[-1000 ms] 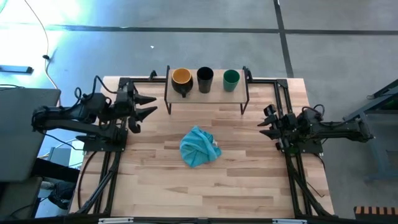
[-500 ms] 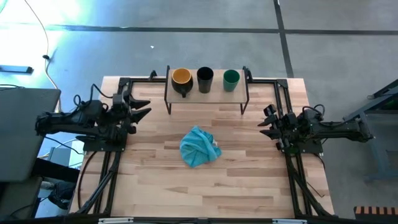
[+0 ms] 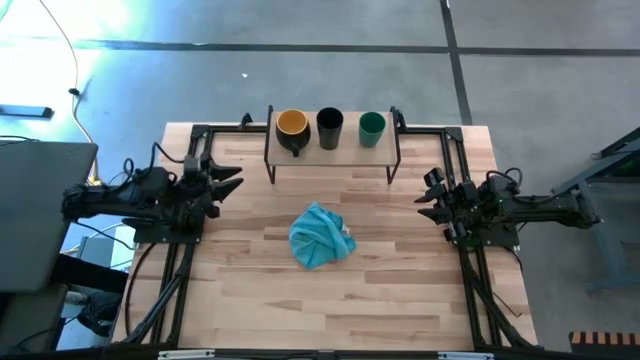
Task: Stack small to large cups/mugs on shelf
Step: Return to Home Position
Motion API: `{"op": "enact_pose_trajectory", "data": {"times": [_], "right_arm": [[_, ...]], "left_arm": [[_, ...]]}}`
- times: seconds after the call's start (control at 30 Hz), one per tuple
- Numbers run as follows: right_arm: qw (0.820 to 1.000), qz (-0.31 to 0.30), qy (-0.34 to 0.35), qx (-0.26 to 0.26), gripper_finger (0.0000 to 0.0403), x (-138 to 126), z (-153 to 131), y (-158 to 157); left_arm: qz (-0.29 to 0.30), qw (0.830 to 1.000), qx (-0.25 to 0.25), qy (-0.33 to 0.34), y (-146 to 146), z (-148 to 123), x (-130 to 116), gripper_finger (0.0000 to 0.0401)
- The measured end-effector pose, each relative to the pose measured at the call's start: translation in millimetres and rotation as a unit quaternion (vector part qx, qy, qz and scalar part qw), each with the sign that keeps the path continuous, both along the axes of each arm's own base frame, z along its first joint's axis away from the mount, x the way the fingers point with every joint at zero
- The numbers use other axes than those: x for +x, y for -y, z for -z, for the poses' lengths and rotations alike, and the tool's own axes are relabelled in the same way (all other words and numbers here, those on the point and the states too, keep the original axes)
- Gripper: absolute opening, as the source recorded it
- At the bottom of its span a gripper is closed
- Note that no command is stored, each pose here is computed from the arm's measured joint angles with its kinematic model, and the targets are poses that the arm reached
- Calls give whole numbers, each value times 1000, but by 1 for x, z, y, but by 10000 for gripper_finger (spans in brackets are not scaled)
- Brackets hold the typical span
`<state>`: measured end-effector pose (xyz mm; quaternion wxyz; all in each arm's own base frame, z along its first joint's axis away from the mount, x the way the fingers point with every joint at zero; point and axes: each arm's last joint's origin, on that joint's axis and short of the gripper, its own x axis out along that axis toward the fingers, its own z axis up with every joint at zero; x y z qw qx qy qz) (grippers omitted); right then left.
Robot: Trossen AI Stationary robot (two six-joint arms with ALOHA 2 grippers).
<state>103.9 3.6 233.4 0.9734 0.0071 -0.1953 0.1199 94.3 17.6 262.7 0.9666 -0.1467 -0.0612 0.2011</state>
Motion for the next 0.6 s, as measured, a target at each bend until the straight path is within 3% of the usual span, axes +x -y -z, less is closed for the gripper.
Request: {"op": "enact_pose_trajectory", "data": {"times": [0.4,0.6], "right_arm": [[1000,0,0,0,103,0,0,0],[1000,-2,-2,7,103,0,0,0]], "left_arm": [[-7,999,-17,48,1,26,-17,170],[-6,999,-25,31,1,35,-19,170]]}}
